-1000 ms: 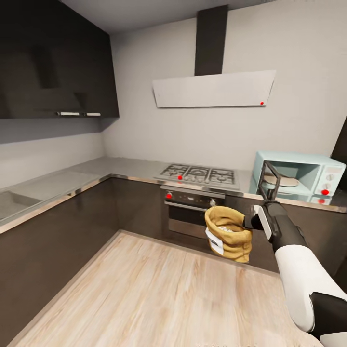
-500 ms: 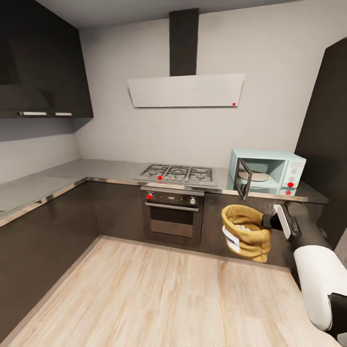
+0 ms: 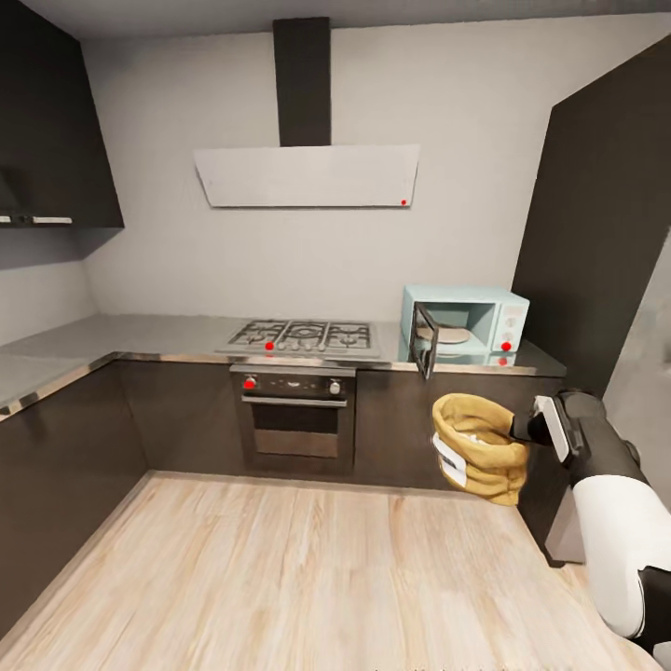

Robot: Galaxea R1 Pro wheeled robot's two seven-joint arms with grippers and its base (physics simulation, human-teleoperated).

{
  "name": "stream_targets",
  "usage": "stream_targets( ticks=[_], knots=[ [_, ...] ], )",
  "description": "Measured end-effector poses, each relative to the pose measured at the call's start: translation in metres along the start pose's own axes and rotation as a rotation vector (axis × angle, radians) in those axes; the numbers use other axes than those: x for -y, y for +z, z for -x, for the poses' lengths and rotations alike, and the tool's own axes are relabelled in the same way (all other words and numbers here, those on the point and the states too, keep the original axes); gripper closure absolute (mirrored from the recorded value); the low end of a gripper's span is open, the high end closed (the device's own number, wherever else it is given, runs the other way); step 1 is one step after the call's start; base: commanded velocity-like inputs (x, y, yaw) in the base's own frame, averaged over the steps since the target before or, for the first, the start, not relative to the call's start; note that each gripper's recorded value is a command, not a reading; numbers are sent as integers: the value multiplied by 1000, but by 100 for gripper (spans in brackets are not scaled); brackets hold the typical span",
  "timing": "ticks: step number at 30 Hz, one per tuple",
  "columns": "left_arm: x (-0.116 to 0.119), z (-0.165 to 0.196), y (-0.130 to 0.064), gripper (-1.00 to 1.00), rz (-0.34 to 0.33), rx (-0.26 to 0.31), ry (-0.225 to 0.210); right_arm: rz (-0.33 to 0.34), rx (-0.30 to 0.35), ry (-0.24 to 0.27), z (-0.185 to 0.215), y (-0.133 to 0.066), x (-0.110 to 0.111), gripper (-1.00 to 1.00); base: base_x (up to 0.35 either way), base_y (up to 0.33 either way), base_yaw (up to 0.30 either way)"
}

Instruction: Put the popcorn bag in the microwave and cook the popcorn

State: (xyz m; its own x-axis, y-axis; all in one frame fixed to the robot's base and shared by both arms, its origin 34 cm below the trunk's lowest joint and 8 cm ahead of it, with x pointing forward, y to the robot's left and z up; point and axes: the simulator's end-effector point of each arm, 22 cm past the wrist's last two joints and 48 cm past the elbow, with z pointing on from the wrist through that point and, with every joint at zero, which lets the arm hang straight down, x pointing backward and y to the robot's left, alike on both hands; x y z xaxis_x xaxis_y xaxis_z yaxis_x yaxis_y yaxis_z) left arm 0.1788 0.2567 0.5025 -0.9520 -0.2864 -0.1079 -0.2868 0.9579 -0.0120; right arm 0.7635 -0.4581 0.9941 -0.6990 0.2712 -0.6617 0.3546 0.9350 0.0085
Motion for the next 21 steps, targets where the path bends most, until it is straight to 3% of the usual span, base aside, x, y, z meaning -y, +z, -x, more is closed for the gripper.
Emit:
stream_targets(
  ticks=[5,12,21],
  knots=[
    [0,0,0,-100,0,1,0,0,0,0,0,0,0,100,0,0,-249],
    [2,0,0,-100,-3,1,2,17,2,5,0,0,-5,100,1,0,-17],
    [1,-1,0,-100,-3,0,2,44,3,3,1,-1,-10,100,294,0,0]
  ],
)
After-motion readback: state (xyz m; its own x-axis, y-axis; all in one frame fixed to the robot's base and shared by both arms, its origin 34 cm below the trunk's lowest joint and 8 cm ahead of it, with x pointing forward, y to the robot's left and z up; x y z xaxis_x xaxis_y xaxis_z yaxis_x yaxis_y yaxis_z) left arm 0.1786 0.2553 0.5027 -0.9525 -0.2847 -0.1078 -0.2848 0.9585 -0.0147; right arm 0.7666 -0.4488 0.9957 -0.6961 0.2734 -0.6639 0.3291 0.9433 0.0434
